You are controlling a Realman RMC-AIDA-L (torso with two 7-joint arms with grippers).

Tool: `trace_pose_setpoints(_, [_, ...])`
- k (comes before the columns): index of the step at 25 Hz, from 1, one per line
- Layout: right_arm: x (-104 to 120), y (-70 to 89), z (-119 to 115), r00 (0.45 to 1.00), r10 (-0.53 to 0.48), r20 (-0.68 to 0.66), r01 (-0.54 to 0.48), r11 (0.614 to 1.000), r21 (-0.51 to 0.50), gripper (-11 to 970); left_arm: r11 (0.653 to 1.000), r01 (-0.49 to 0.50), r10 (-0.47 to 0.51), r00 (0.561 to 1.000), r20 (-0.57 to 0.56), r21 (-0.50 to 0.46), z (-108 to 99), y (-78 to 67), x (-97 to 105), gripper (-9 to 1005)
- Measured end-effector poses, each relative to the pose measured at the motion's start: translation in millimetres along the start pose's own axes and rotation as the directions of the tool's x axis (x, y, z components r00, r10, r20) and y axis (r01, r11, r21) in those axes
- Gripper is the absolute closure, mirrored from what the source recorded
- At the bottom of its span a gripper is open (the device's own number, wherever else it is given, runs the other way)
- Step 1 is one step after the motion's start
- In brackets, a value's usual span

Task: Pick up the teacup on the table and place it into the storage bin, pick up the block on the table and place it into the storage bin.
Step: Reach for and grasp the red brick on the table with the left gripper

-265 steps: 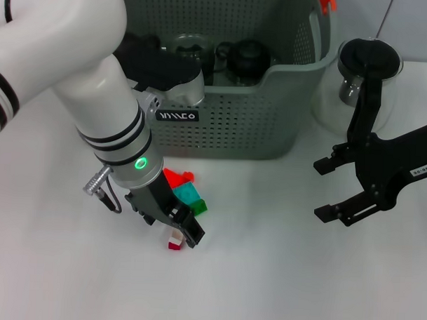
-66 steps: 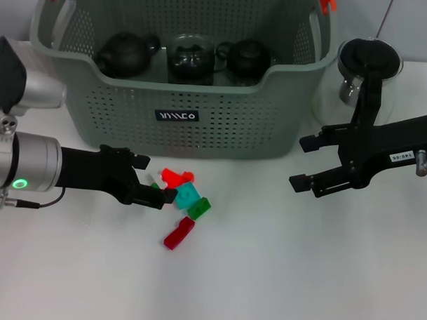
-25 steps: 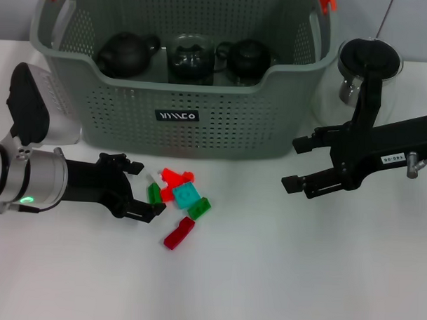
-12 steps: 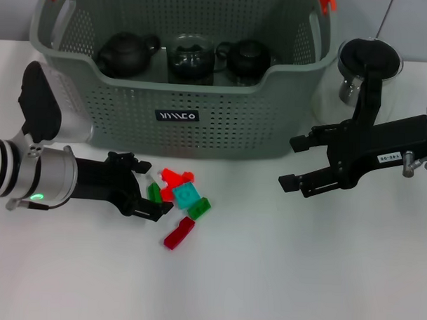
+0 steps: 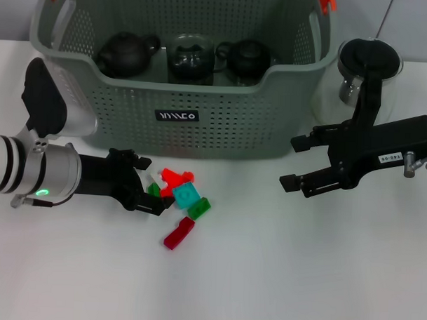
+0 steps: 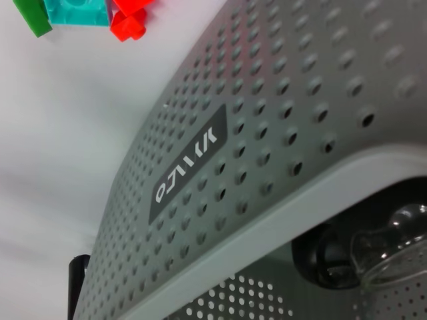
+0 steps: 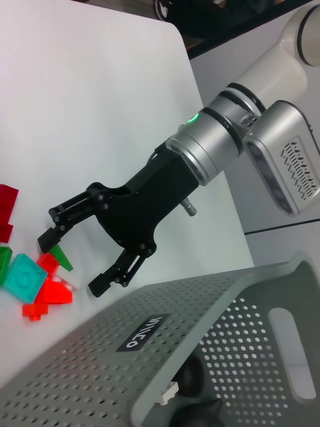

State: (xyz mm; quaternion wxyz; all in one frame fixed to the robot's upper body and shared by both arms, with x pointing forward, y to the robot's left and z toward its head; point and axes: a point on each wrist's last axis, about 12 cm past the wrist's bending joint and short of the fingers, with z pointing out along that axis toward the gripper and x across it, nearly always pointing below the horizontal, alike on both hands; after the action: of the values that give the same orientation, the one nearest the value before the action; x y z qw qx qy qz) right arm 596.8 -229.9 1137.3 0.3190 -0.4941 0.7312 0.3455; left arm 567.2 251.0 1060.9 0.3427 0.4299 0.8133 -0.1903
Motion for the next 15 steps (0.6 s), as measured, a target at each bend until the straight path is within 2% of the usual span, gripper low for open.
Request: trace_pose_setpoints(15, [-1.0, -0.4, 0.2, 1.0, -0.003, 0.0, 0.003, 1.0, 0.001, 43, 0.999, -0.018, 0.018, 1.0, -0.012, 0.027, 6.2, -5.2, -2.3, 47])
